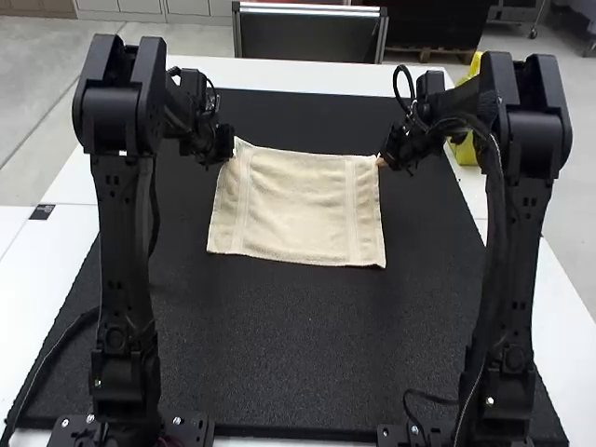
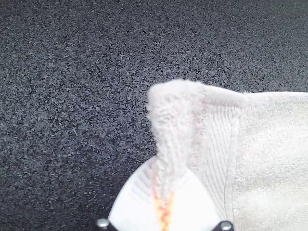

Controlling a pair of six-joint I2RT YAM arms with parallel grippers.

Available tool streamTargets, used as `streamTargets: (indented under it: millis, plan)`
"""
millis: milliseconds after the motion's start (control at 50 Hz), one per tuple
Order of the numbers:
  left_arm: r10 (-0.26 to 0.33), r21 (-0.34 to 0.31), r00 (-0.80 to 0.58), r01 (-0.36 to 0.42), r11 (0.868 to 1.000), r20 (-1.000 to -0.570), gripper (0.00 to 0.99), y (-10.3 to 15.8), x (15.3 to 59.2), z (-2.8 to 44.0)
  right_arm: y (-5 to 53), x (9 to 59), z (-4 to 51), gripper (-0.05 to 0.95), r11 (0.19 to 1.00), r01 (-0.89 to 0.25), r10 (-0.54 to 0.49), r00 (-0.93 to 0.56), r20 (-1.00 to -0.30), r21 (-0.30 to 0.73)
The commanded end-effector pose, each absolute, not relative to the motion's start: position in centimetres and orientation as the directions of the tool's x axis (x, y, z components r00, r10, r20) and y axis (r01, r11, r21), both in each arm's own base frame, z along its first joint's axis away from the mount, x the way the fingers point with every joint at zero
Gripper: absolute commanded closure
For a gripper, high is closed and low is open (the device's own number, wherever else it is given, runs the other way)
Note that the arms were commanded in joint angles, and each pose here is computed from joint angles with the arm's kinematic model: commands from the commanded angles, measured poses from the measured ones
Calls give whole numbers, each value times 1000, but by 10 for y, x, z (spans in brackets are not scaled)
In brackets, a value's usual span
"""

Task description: Fold the towel.

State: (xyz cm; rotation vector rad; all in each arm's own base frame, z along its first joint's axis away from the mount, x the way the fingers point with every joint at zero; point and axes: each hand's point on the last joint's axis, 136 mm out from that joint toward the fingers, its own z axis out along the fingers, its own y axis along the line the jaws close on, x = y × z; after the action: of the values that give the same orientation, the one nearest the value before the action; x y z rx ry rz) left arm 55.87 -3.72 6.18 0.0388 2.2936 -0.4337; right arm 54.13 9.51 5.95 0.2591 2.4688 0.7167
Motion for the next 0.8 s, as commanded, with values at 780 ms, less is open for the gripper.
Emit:
streamTargets:
  millis: [780]
  plan:
    - [-100, -269, -607, 194, 943, -789, 972, -32, 533, 137, 81, 521, 140, 925, 820, -20, 353, -770, -532, 573]
